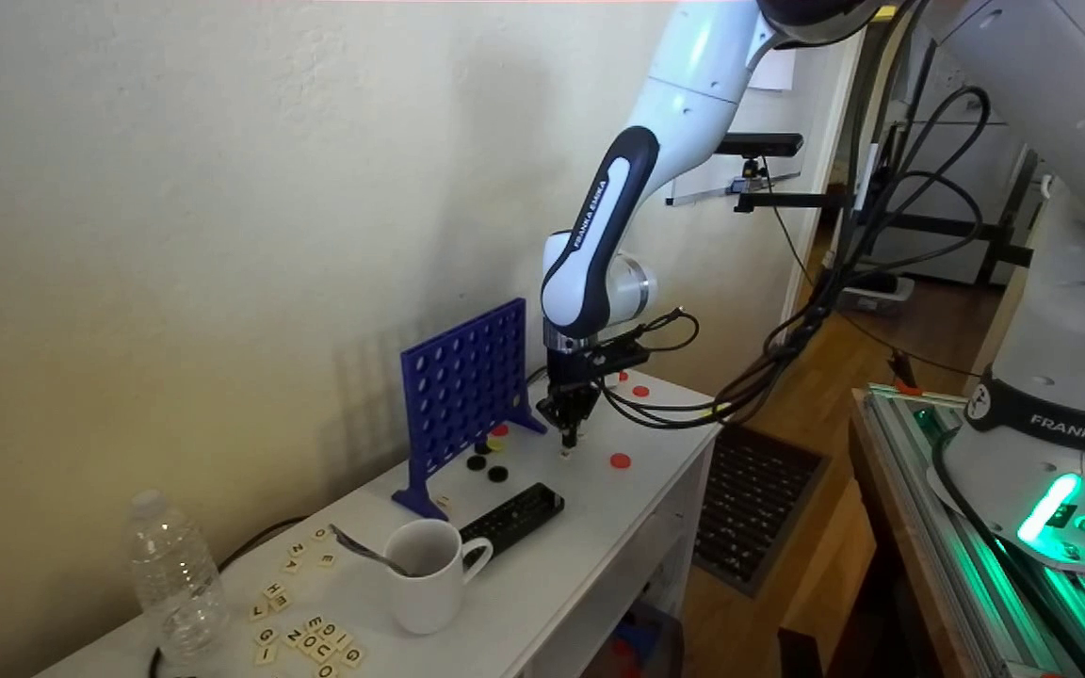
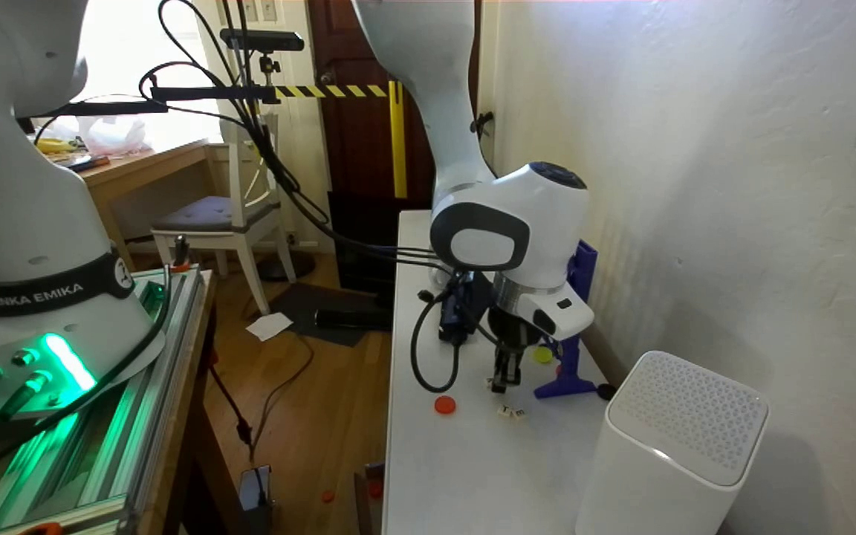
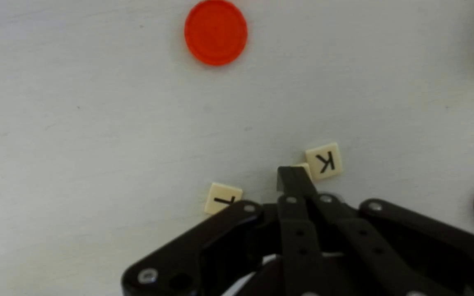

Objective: Move one letter from in front of the token holder and place it on the right side of the table

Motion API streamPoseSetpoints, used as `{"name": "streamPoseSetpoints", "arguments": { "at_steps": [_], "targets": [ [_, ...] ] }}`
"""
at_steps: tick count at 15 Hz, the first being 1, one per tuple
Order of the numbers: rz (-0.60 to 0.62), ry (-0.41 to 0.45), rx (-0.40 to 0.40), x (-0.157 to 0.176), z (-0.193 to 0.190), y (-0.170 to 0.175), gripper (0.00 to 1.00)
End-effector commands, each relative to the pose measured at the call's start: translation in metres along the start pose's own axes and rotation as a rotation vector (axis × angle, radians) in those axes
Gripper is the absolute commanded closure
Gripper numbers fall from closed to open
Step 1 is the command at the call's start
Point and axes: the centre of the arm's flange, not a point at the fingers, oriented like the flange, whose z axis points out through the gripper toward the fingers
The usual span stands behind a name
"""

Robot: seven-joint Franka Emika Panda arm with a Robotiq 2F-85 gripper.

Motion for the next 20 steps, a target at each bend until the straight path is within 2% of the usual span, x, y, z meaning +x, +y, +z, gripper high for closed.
{"name": "streamPoseSetpoints", "arguments": {
  "at_steps": [1,7,11,14,15,20],
  "targets": [
    [0.014,-0.067,0.025,-0.017,0.027,0.005,1.0],
    [0.141,-0.099,0.069,-0.041,0.044,0.022,1.0],
    [0.317,-0.117,0.028,-0.062,0.052,0.047,1.0],
    [0.459,-0.067,0.005,-0.078,0.054,0.069,1.0],
    [0.365,-0.043,0.052,-0.046,0.005,0.045,0.99],
    [0.424,-0.024,0.039,-0.058,0.005,0.056,0.99]
  ]
}}
